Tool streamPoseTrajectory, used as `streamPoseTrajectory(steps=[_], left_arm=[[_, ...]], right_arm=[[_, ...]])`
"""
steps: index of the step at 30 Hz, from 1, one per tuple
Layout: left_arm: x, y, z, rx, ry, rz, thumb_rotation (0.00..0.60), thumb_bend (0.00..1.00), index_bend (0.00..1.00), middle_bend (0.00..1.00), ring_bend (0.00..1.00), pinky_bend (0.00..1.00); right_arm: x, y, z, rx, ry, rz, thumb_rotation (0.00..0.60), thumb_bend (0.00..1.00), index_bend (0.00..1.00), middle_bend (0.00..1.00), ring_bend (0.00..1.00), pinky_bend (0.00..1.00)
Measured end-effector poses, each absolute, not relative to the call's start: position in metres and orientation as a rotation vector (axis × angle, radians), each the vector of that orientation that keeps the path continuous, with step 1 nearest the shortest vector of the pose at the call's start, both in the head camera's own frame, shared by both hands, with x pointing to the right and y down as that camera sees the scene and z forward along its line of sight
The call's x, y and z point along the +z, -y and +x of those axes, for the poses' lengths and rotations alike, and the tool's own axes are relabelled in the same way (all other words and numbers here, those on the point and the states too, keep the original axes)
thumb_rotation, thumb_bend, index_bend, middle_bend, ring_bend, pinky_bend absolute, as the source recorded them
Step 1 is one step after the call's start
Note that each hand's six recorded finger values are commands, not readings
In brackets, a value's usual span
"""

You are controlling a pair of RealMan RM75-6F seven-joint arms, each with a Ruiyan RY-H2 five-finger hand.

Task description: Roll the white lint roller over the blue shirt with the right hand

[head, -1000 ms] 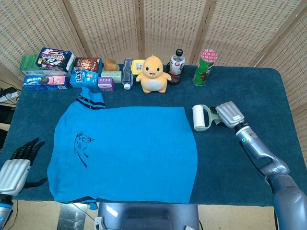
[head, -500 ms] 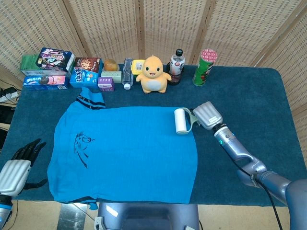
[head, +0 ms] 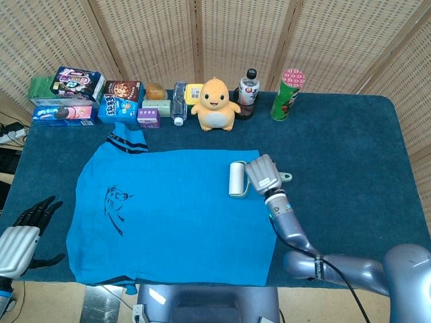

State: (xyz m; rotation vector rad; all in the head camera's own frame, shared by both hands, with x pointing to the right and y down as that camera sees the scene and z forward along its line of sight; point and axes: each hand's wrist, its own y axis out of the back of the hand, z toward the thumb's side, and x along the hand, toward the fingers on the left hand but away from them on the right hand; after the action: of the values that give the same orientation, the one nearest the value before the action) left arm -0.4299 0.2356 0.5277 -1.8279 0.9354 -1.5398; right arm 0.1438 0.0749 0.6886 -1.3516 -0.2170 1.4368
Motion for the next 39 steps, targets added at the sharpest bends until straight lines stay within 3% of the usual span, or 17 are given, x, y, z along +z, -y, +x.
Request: streamPoseTrajectory(steps=[9,16,28,39], left_arm=[[0.524,-0.235,-0.434,-1.534,-0.954,-1.838,0.6,0.09,0.0,0.0,0.0,0.09],[0.522,-0.234,-0.436,-1.531,-0.957,-1.845,0.6,0.09,0.0,0.0,0.0,0.09],[0.523,-0.236,-0.434,-1.53,-0.941,-1.85,0.6,0.09,0.0,0.0,0.0,0.09],[0.526,-0.239,-0.43,-1.535,-0.922,-1.849,0.6,0.09,0.0,0.0,0.0,0.09]], right_arm=[[0.694,-0.106,0.076,1.498,0.092,-1.397,0.6,1.0,0.58,0.65,0.75,1.0],[0.698,-0.113,0.058,1.495,0.057,-1.403,0.6,1.0,0.58,0.65,0.75,1.0],[0.702,-0.103,0.091,1.46,0.029,-1.302,0.6,1.0,0.58,0.65,0.75,1.0],[0.702,-0.1,0.155,1.34,0.008,-1.191,0.6,1.0,0.58,0.65,0.75,1.0]])
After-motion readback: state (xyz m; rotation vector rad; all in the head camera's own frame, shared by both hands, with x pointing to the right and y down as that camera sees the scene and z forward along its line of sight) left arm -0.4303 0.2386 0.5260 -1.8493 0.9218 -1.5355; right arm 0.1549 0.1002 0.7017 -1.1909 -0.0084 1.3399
